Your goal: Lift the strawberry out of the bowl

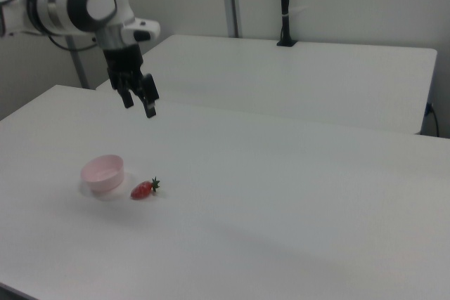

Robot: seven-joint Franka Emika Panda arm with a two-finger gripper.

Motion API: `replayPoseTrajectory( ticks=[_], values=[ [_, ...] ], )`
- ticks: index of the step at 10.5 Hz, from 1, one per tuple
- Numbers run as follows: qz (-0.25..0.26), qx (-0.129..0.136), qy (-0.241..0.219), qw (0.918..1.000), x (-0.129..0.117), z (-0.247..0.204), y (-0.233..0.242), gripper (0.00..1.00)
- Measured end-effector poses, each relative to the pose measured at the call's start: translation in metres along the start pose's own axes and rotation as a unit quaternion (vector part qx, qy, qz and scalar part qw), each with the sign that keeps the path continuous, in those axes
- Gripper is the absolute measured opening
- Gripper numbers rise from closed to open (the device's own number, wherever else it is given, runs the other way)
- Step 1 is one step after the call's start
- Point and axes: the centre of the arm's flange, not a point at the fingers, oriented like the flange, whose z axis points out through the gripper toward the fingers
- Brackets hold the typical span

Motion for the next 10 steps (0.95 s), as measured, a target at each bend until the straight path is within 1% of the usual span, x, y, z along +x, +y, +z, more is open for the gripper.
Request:
replayPoseTrajectory(
  ticks=[2, 4, 5, 7, 8, 10],
  values=[
    [0.029, 0.001, 0.01, 0.9995, -0.008, -0.043, 0.033, 1.0],
    [0.052, 0.008, 0.026, 0.9983, -0.012, -0.066, 0.058, 1.0],
    [0.046, 0.017, 0.03, 0.9983, -0.014, -0.074, 0.068, 1.0],
    [-0.022, 0.023, 0.034, 0.9989, -0.016, -0.079, 0.074, 1.0],
    [-0.046, 0.024, 0.034, 0.9981, -0.016, -0.079, 0.075, 1.0],
    [-0.06, 0.024, 0.035, 0.9973, -0.015, -0.079, 0.076, 1.0]
  ],
)
